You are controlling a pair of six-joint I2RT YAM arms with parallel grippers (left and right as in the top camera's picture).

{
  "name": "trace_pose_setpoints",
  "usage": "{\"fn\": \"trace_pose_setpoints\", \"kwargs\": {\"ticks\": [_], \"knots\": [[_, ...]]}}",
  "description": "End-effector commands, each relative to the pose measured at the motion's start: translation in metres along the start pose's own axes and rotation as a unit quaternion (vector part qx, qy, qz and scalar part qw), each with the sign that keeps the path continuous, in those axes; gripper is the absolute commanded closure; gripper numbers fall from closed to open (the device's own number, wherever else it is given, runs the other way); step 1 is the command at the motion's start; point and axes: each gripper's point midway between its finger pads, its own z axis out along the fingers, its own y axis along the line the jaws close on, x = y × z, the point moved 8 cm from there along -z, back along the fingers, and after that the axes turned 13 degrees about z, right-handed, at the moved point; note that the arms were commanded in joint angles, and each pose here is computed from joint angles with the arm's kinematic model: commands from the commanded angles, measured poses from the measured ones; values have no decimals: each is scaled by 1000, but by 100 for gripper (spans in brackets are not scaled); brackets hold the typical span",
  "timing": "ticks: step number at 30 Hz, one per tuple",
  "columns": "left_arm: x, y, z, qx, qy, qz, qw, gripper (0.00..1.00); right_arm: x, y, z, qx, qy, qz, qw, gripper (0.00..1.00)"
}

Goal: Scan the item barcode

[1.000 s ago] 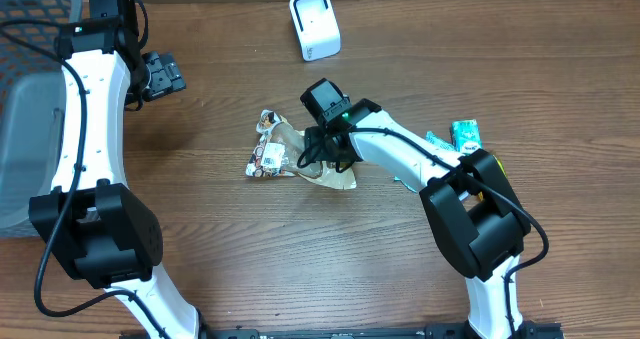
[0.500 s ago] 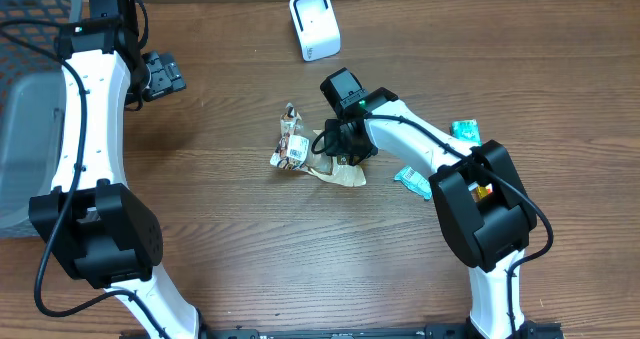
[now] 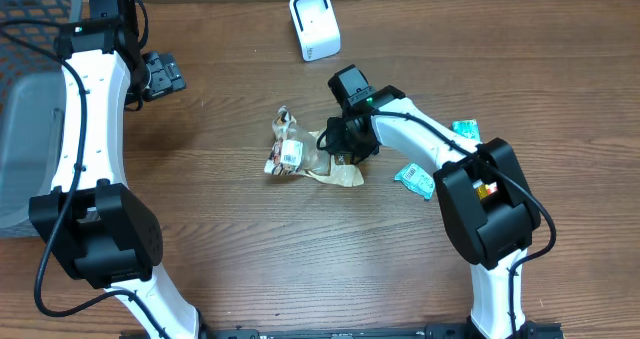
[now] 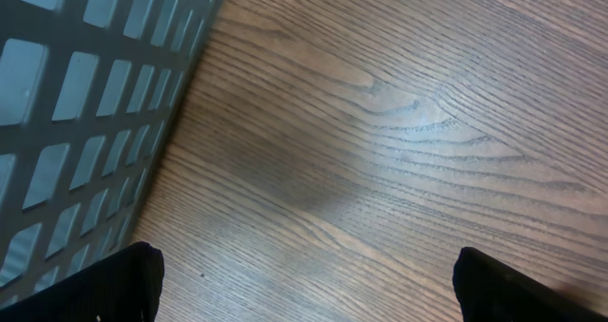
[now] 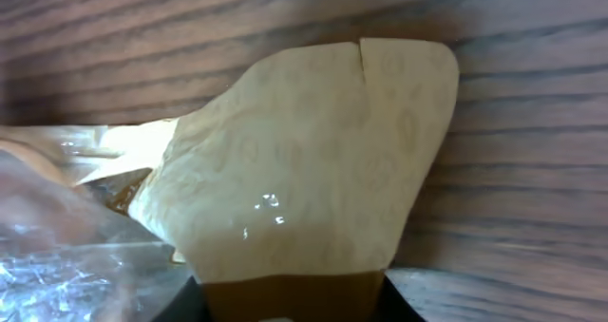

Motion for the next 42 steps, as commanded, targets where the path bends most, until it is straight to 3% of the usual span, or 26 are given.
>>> {"fn": "trace_pose_setpoints", "kwargs": {"ticks": [1, 4, 10, 15, 27, 42], "knots": [[-1, -1, -9, 1, -13, -1, 1000, 0, -13, 3, -23, -57, 14, -5, 998, 80], [-1, -1, -9, 1, -13, -1, 1000, 1, -23, 4, -50, -98, 2, -2, 995, 82], [-1, -1, -9, 1, -13, -1, 1000, 0, -25, 8, -107, -208, 2, -86, 974, 84], [-1, -1, -9, 1, -13, -1, 1000, 0, -29, 4, -132, -221, -26, -86, 971, 85], [-1, -1, -9, 1, -13, -1, 1000, 1, -17, 1, -122, -63, -91, -102, 989, 83], [-1, -1, -9, 1, -13, -1, 1000, 0, -9, 3, -119, -50, -83, -108, 989, 80]]}}
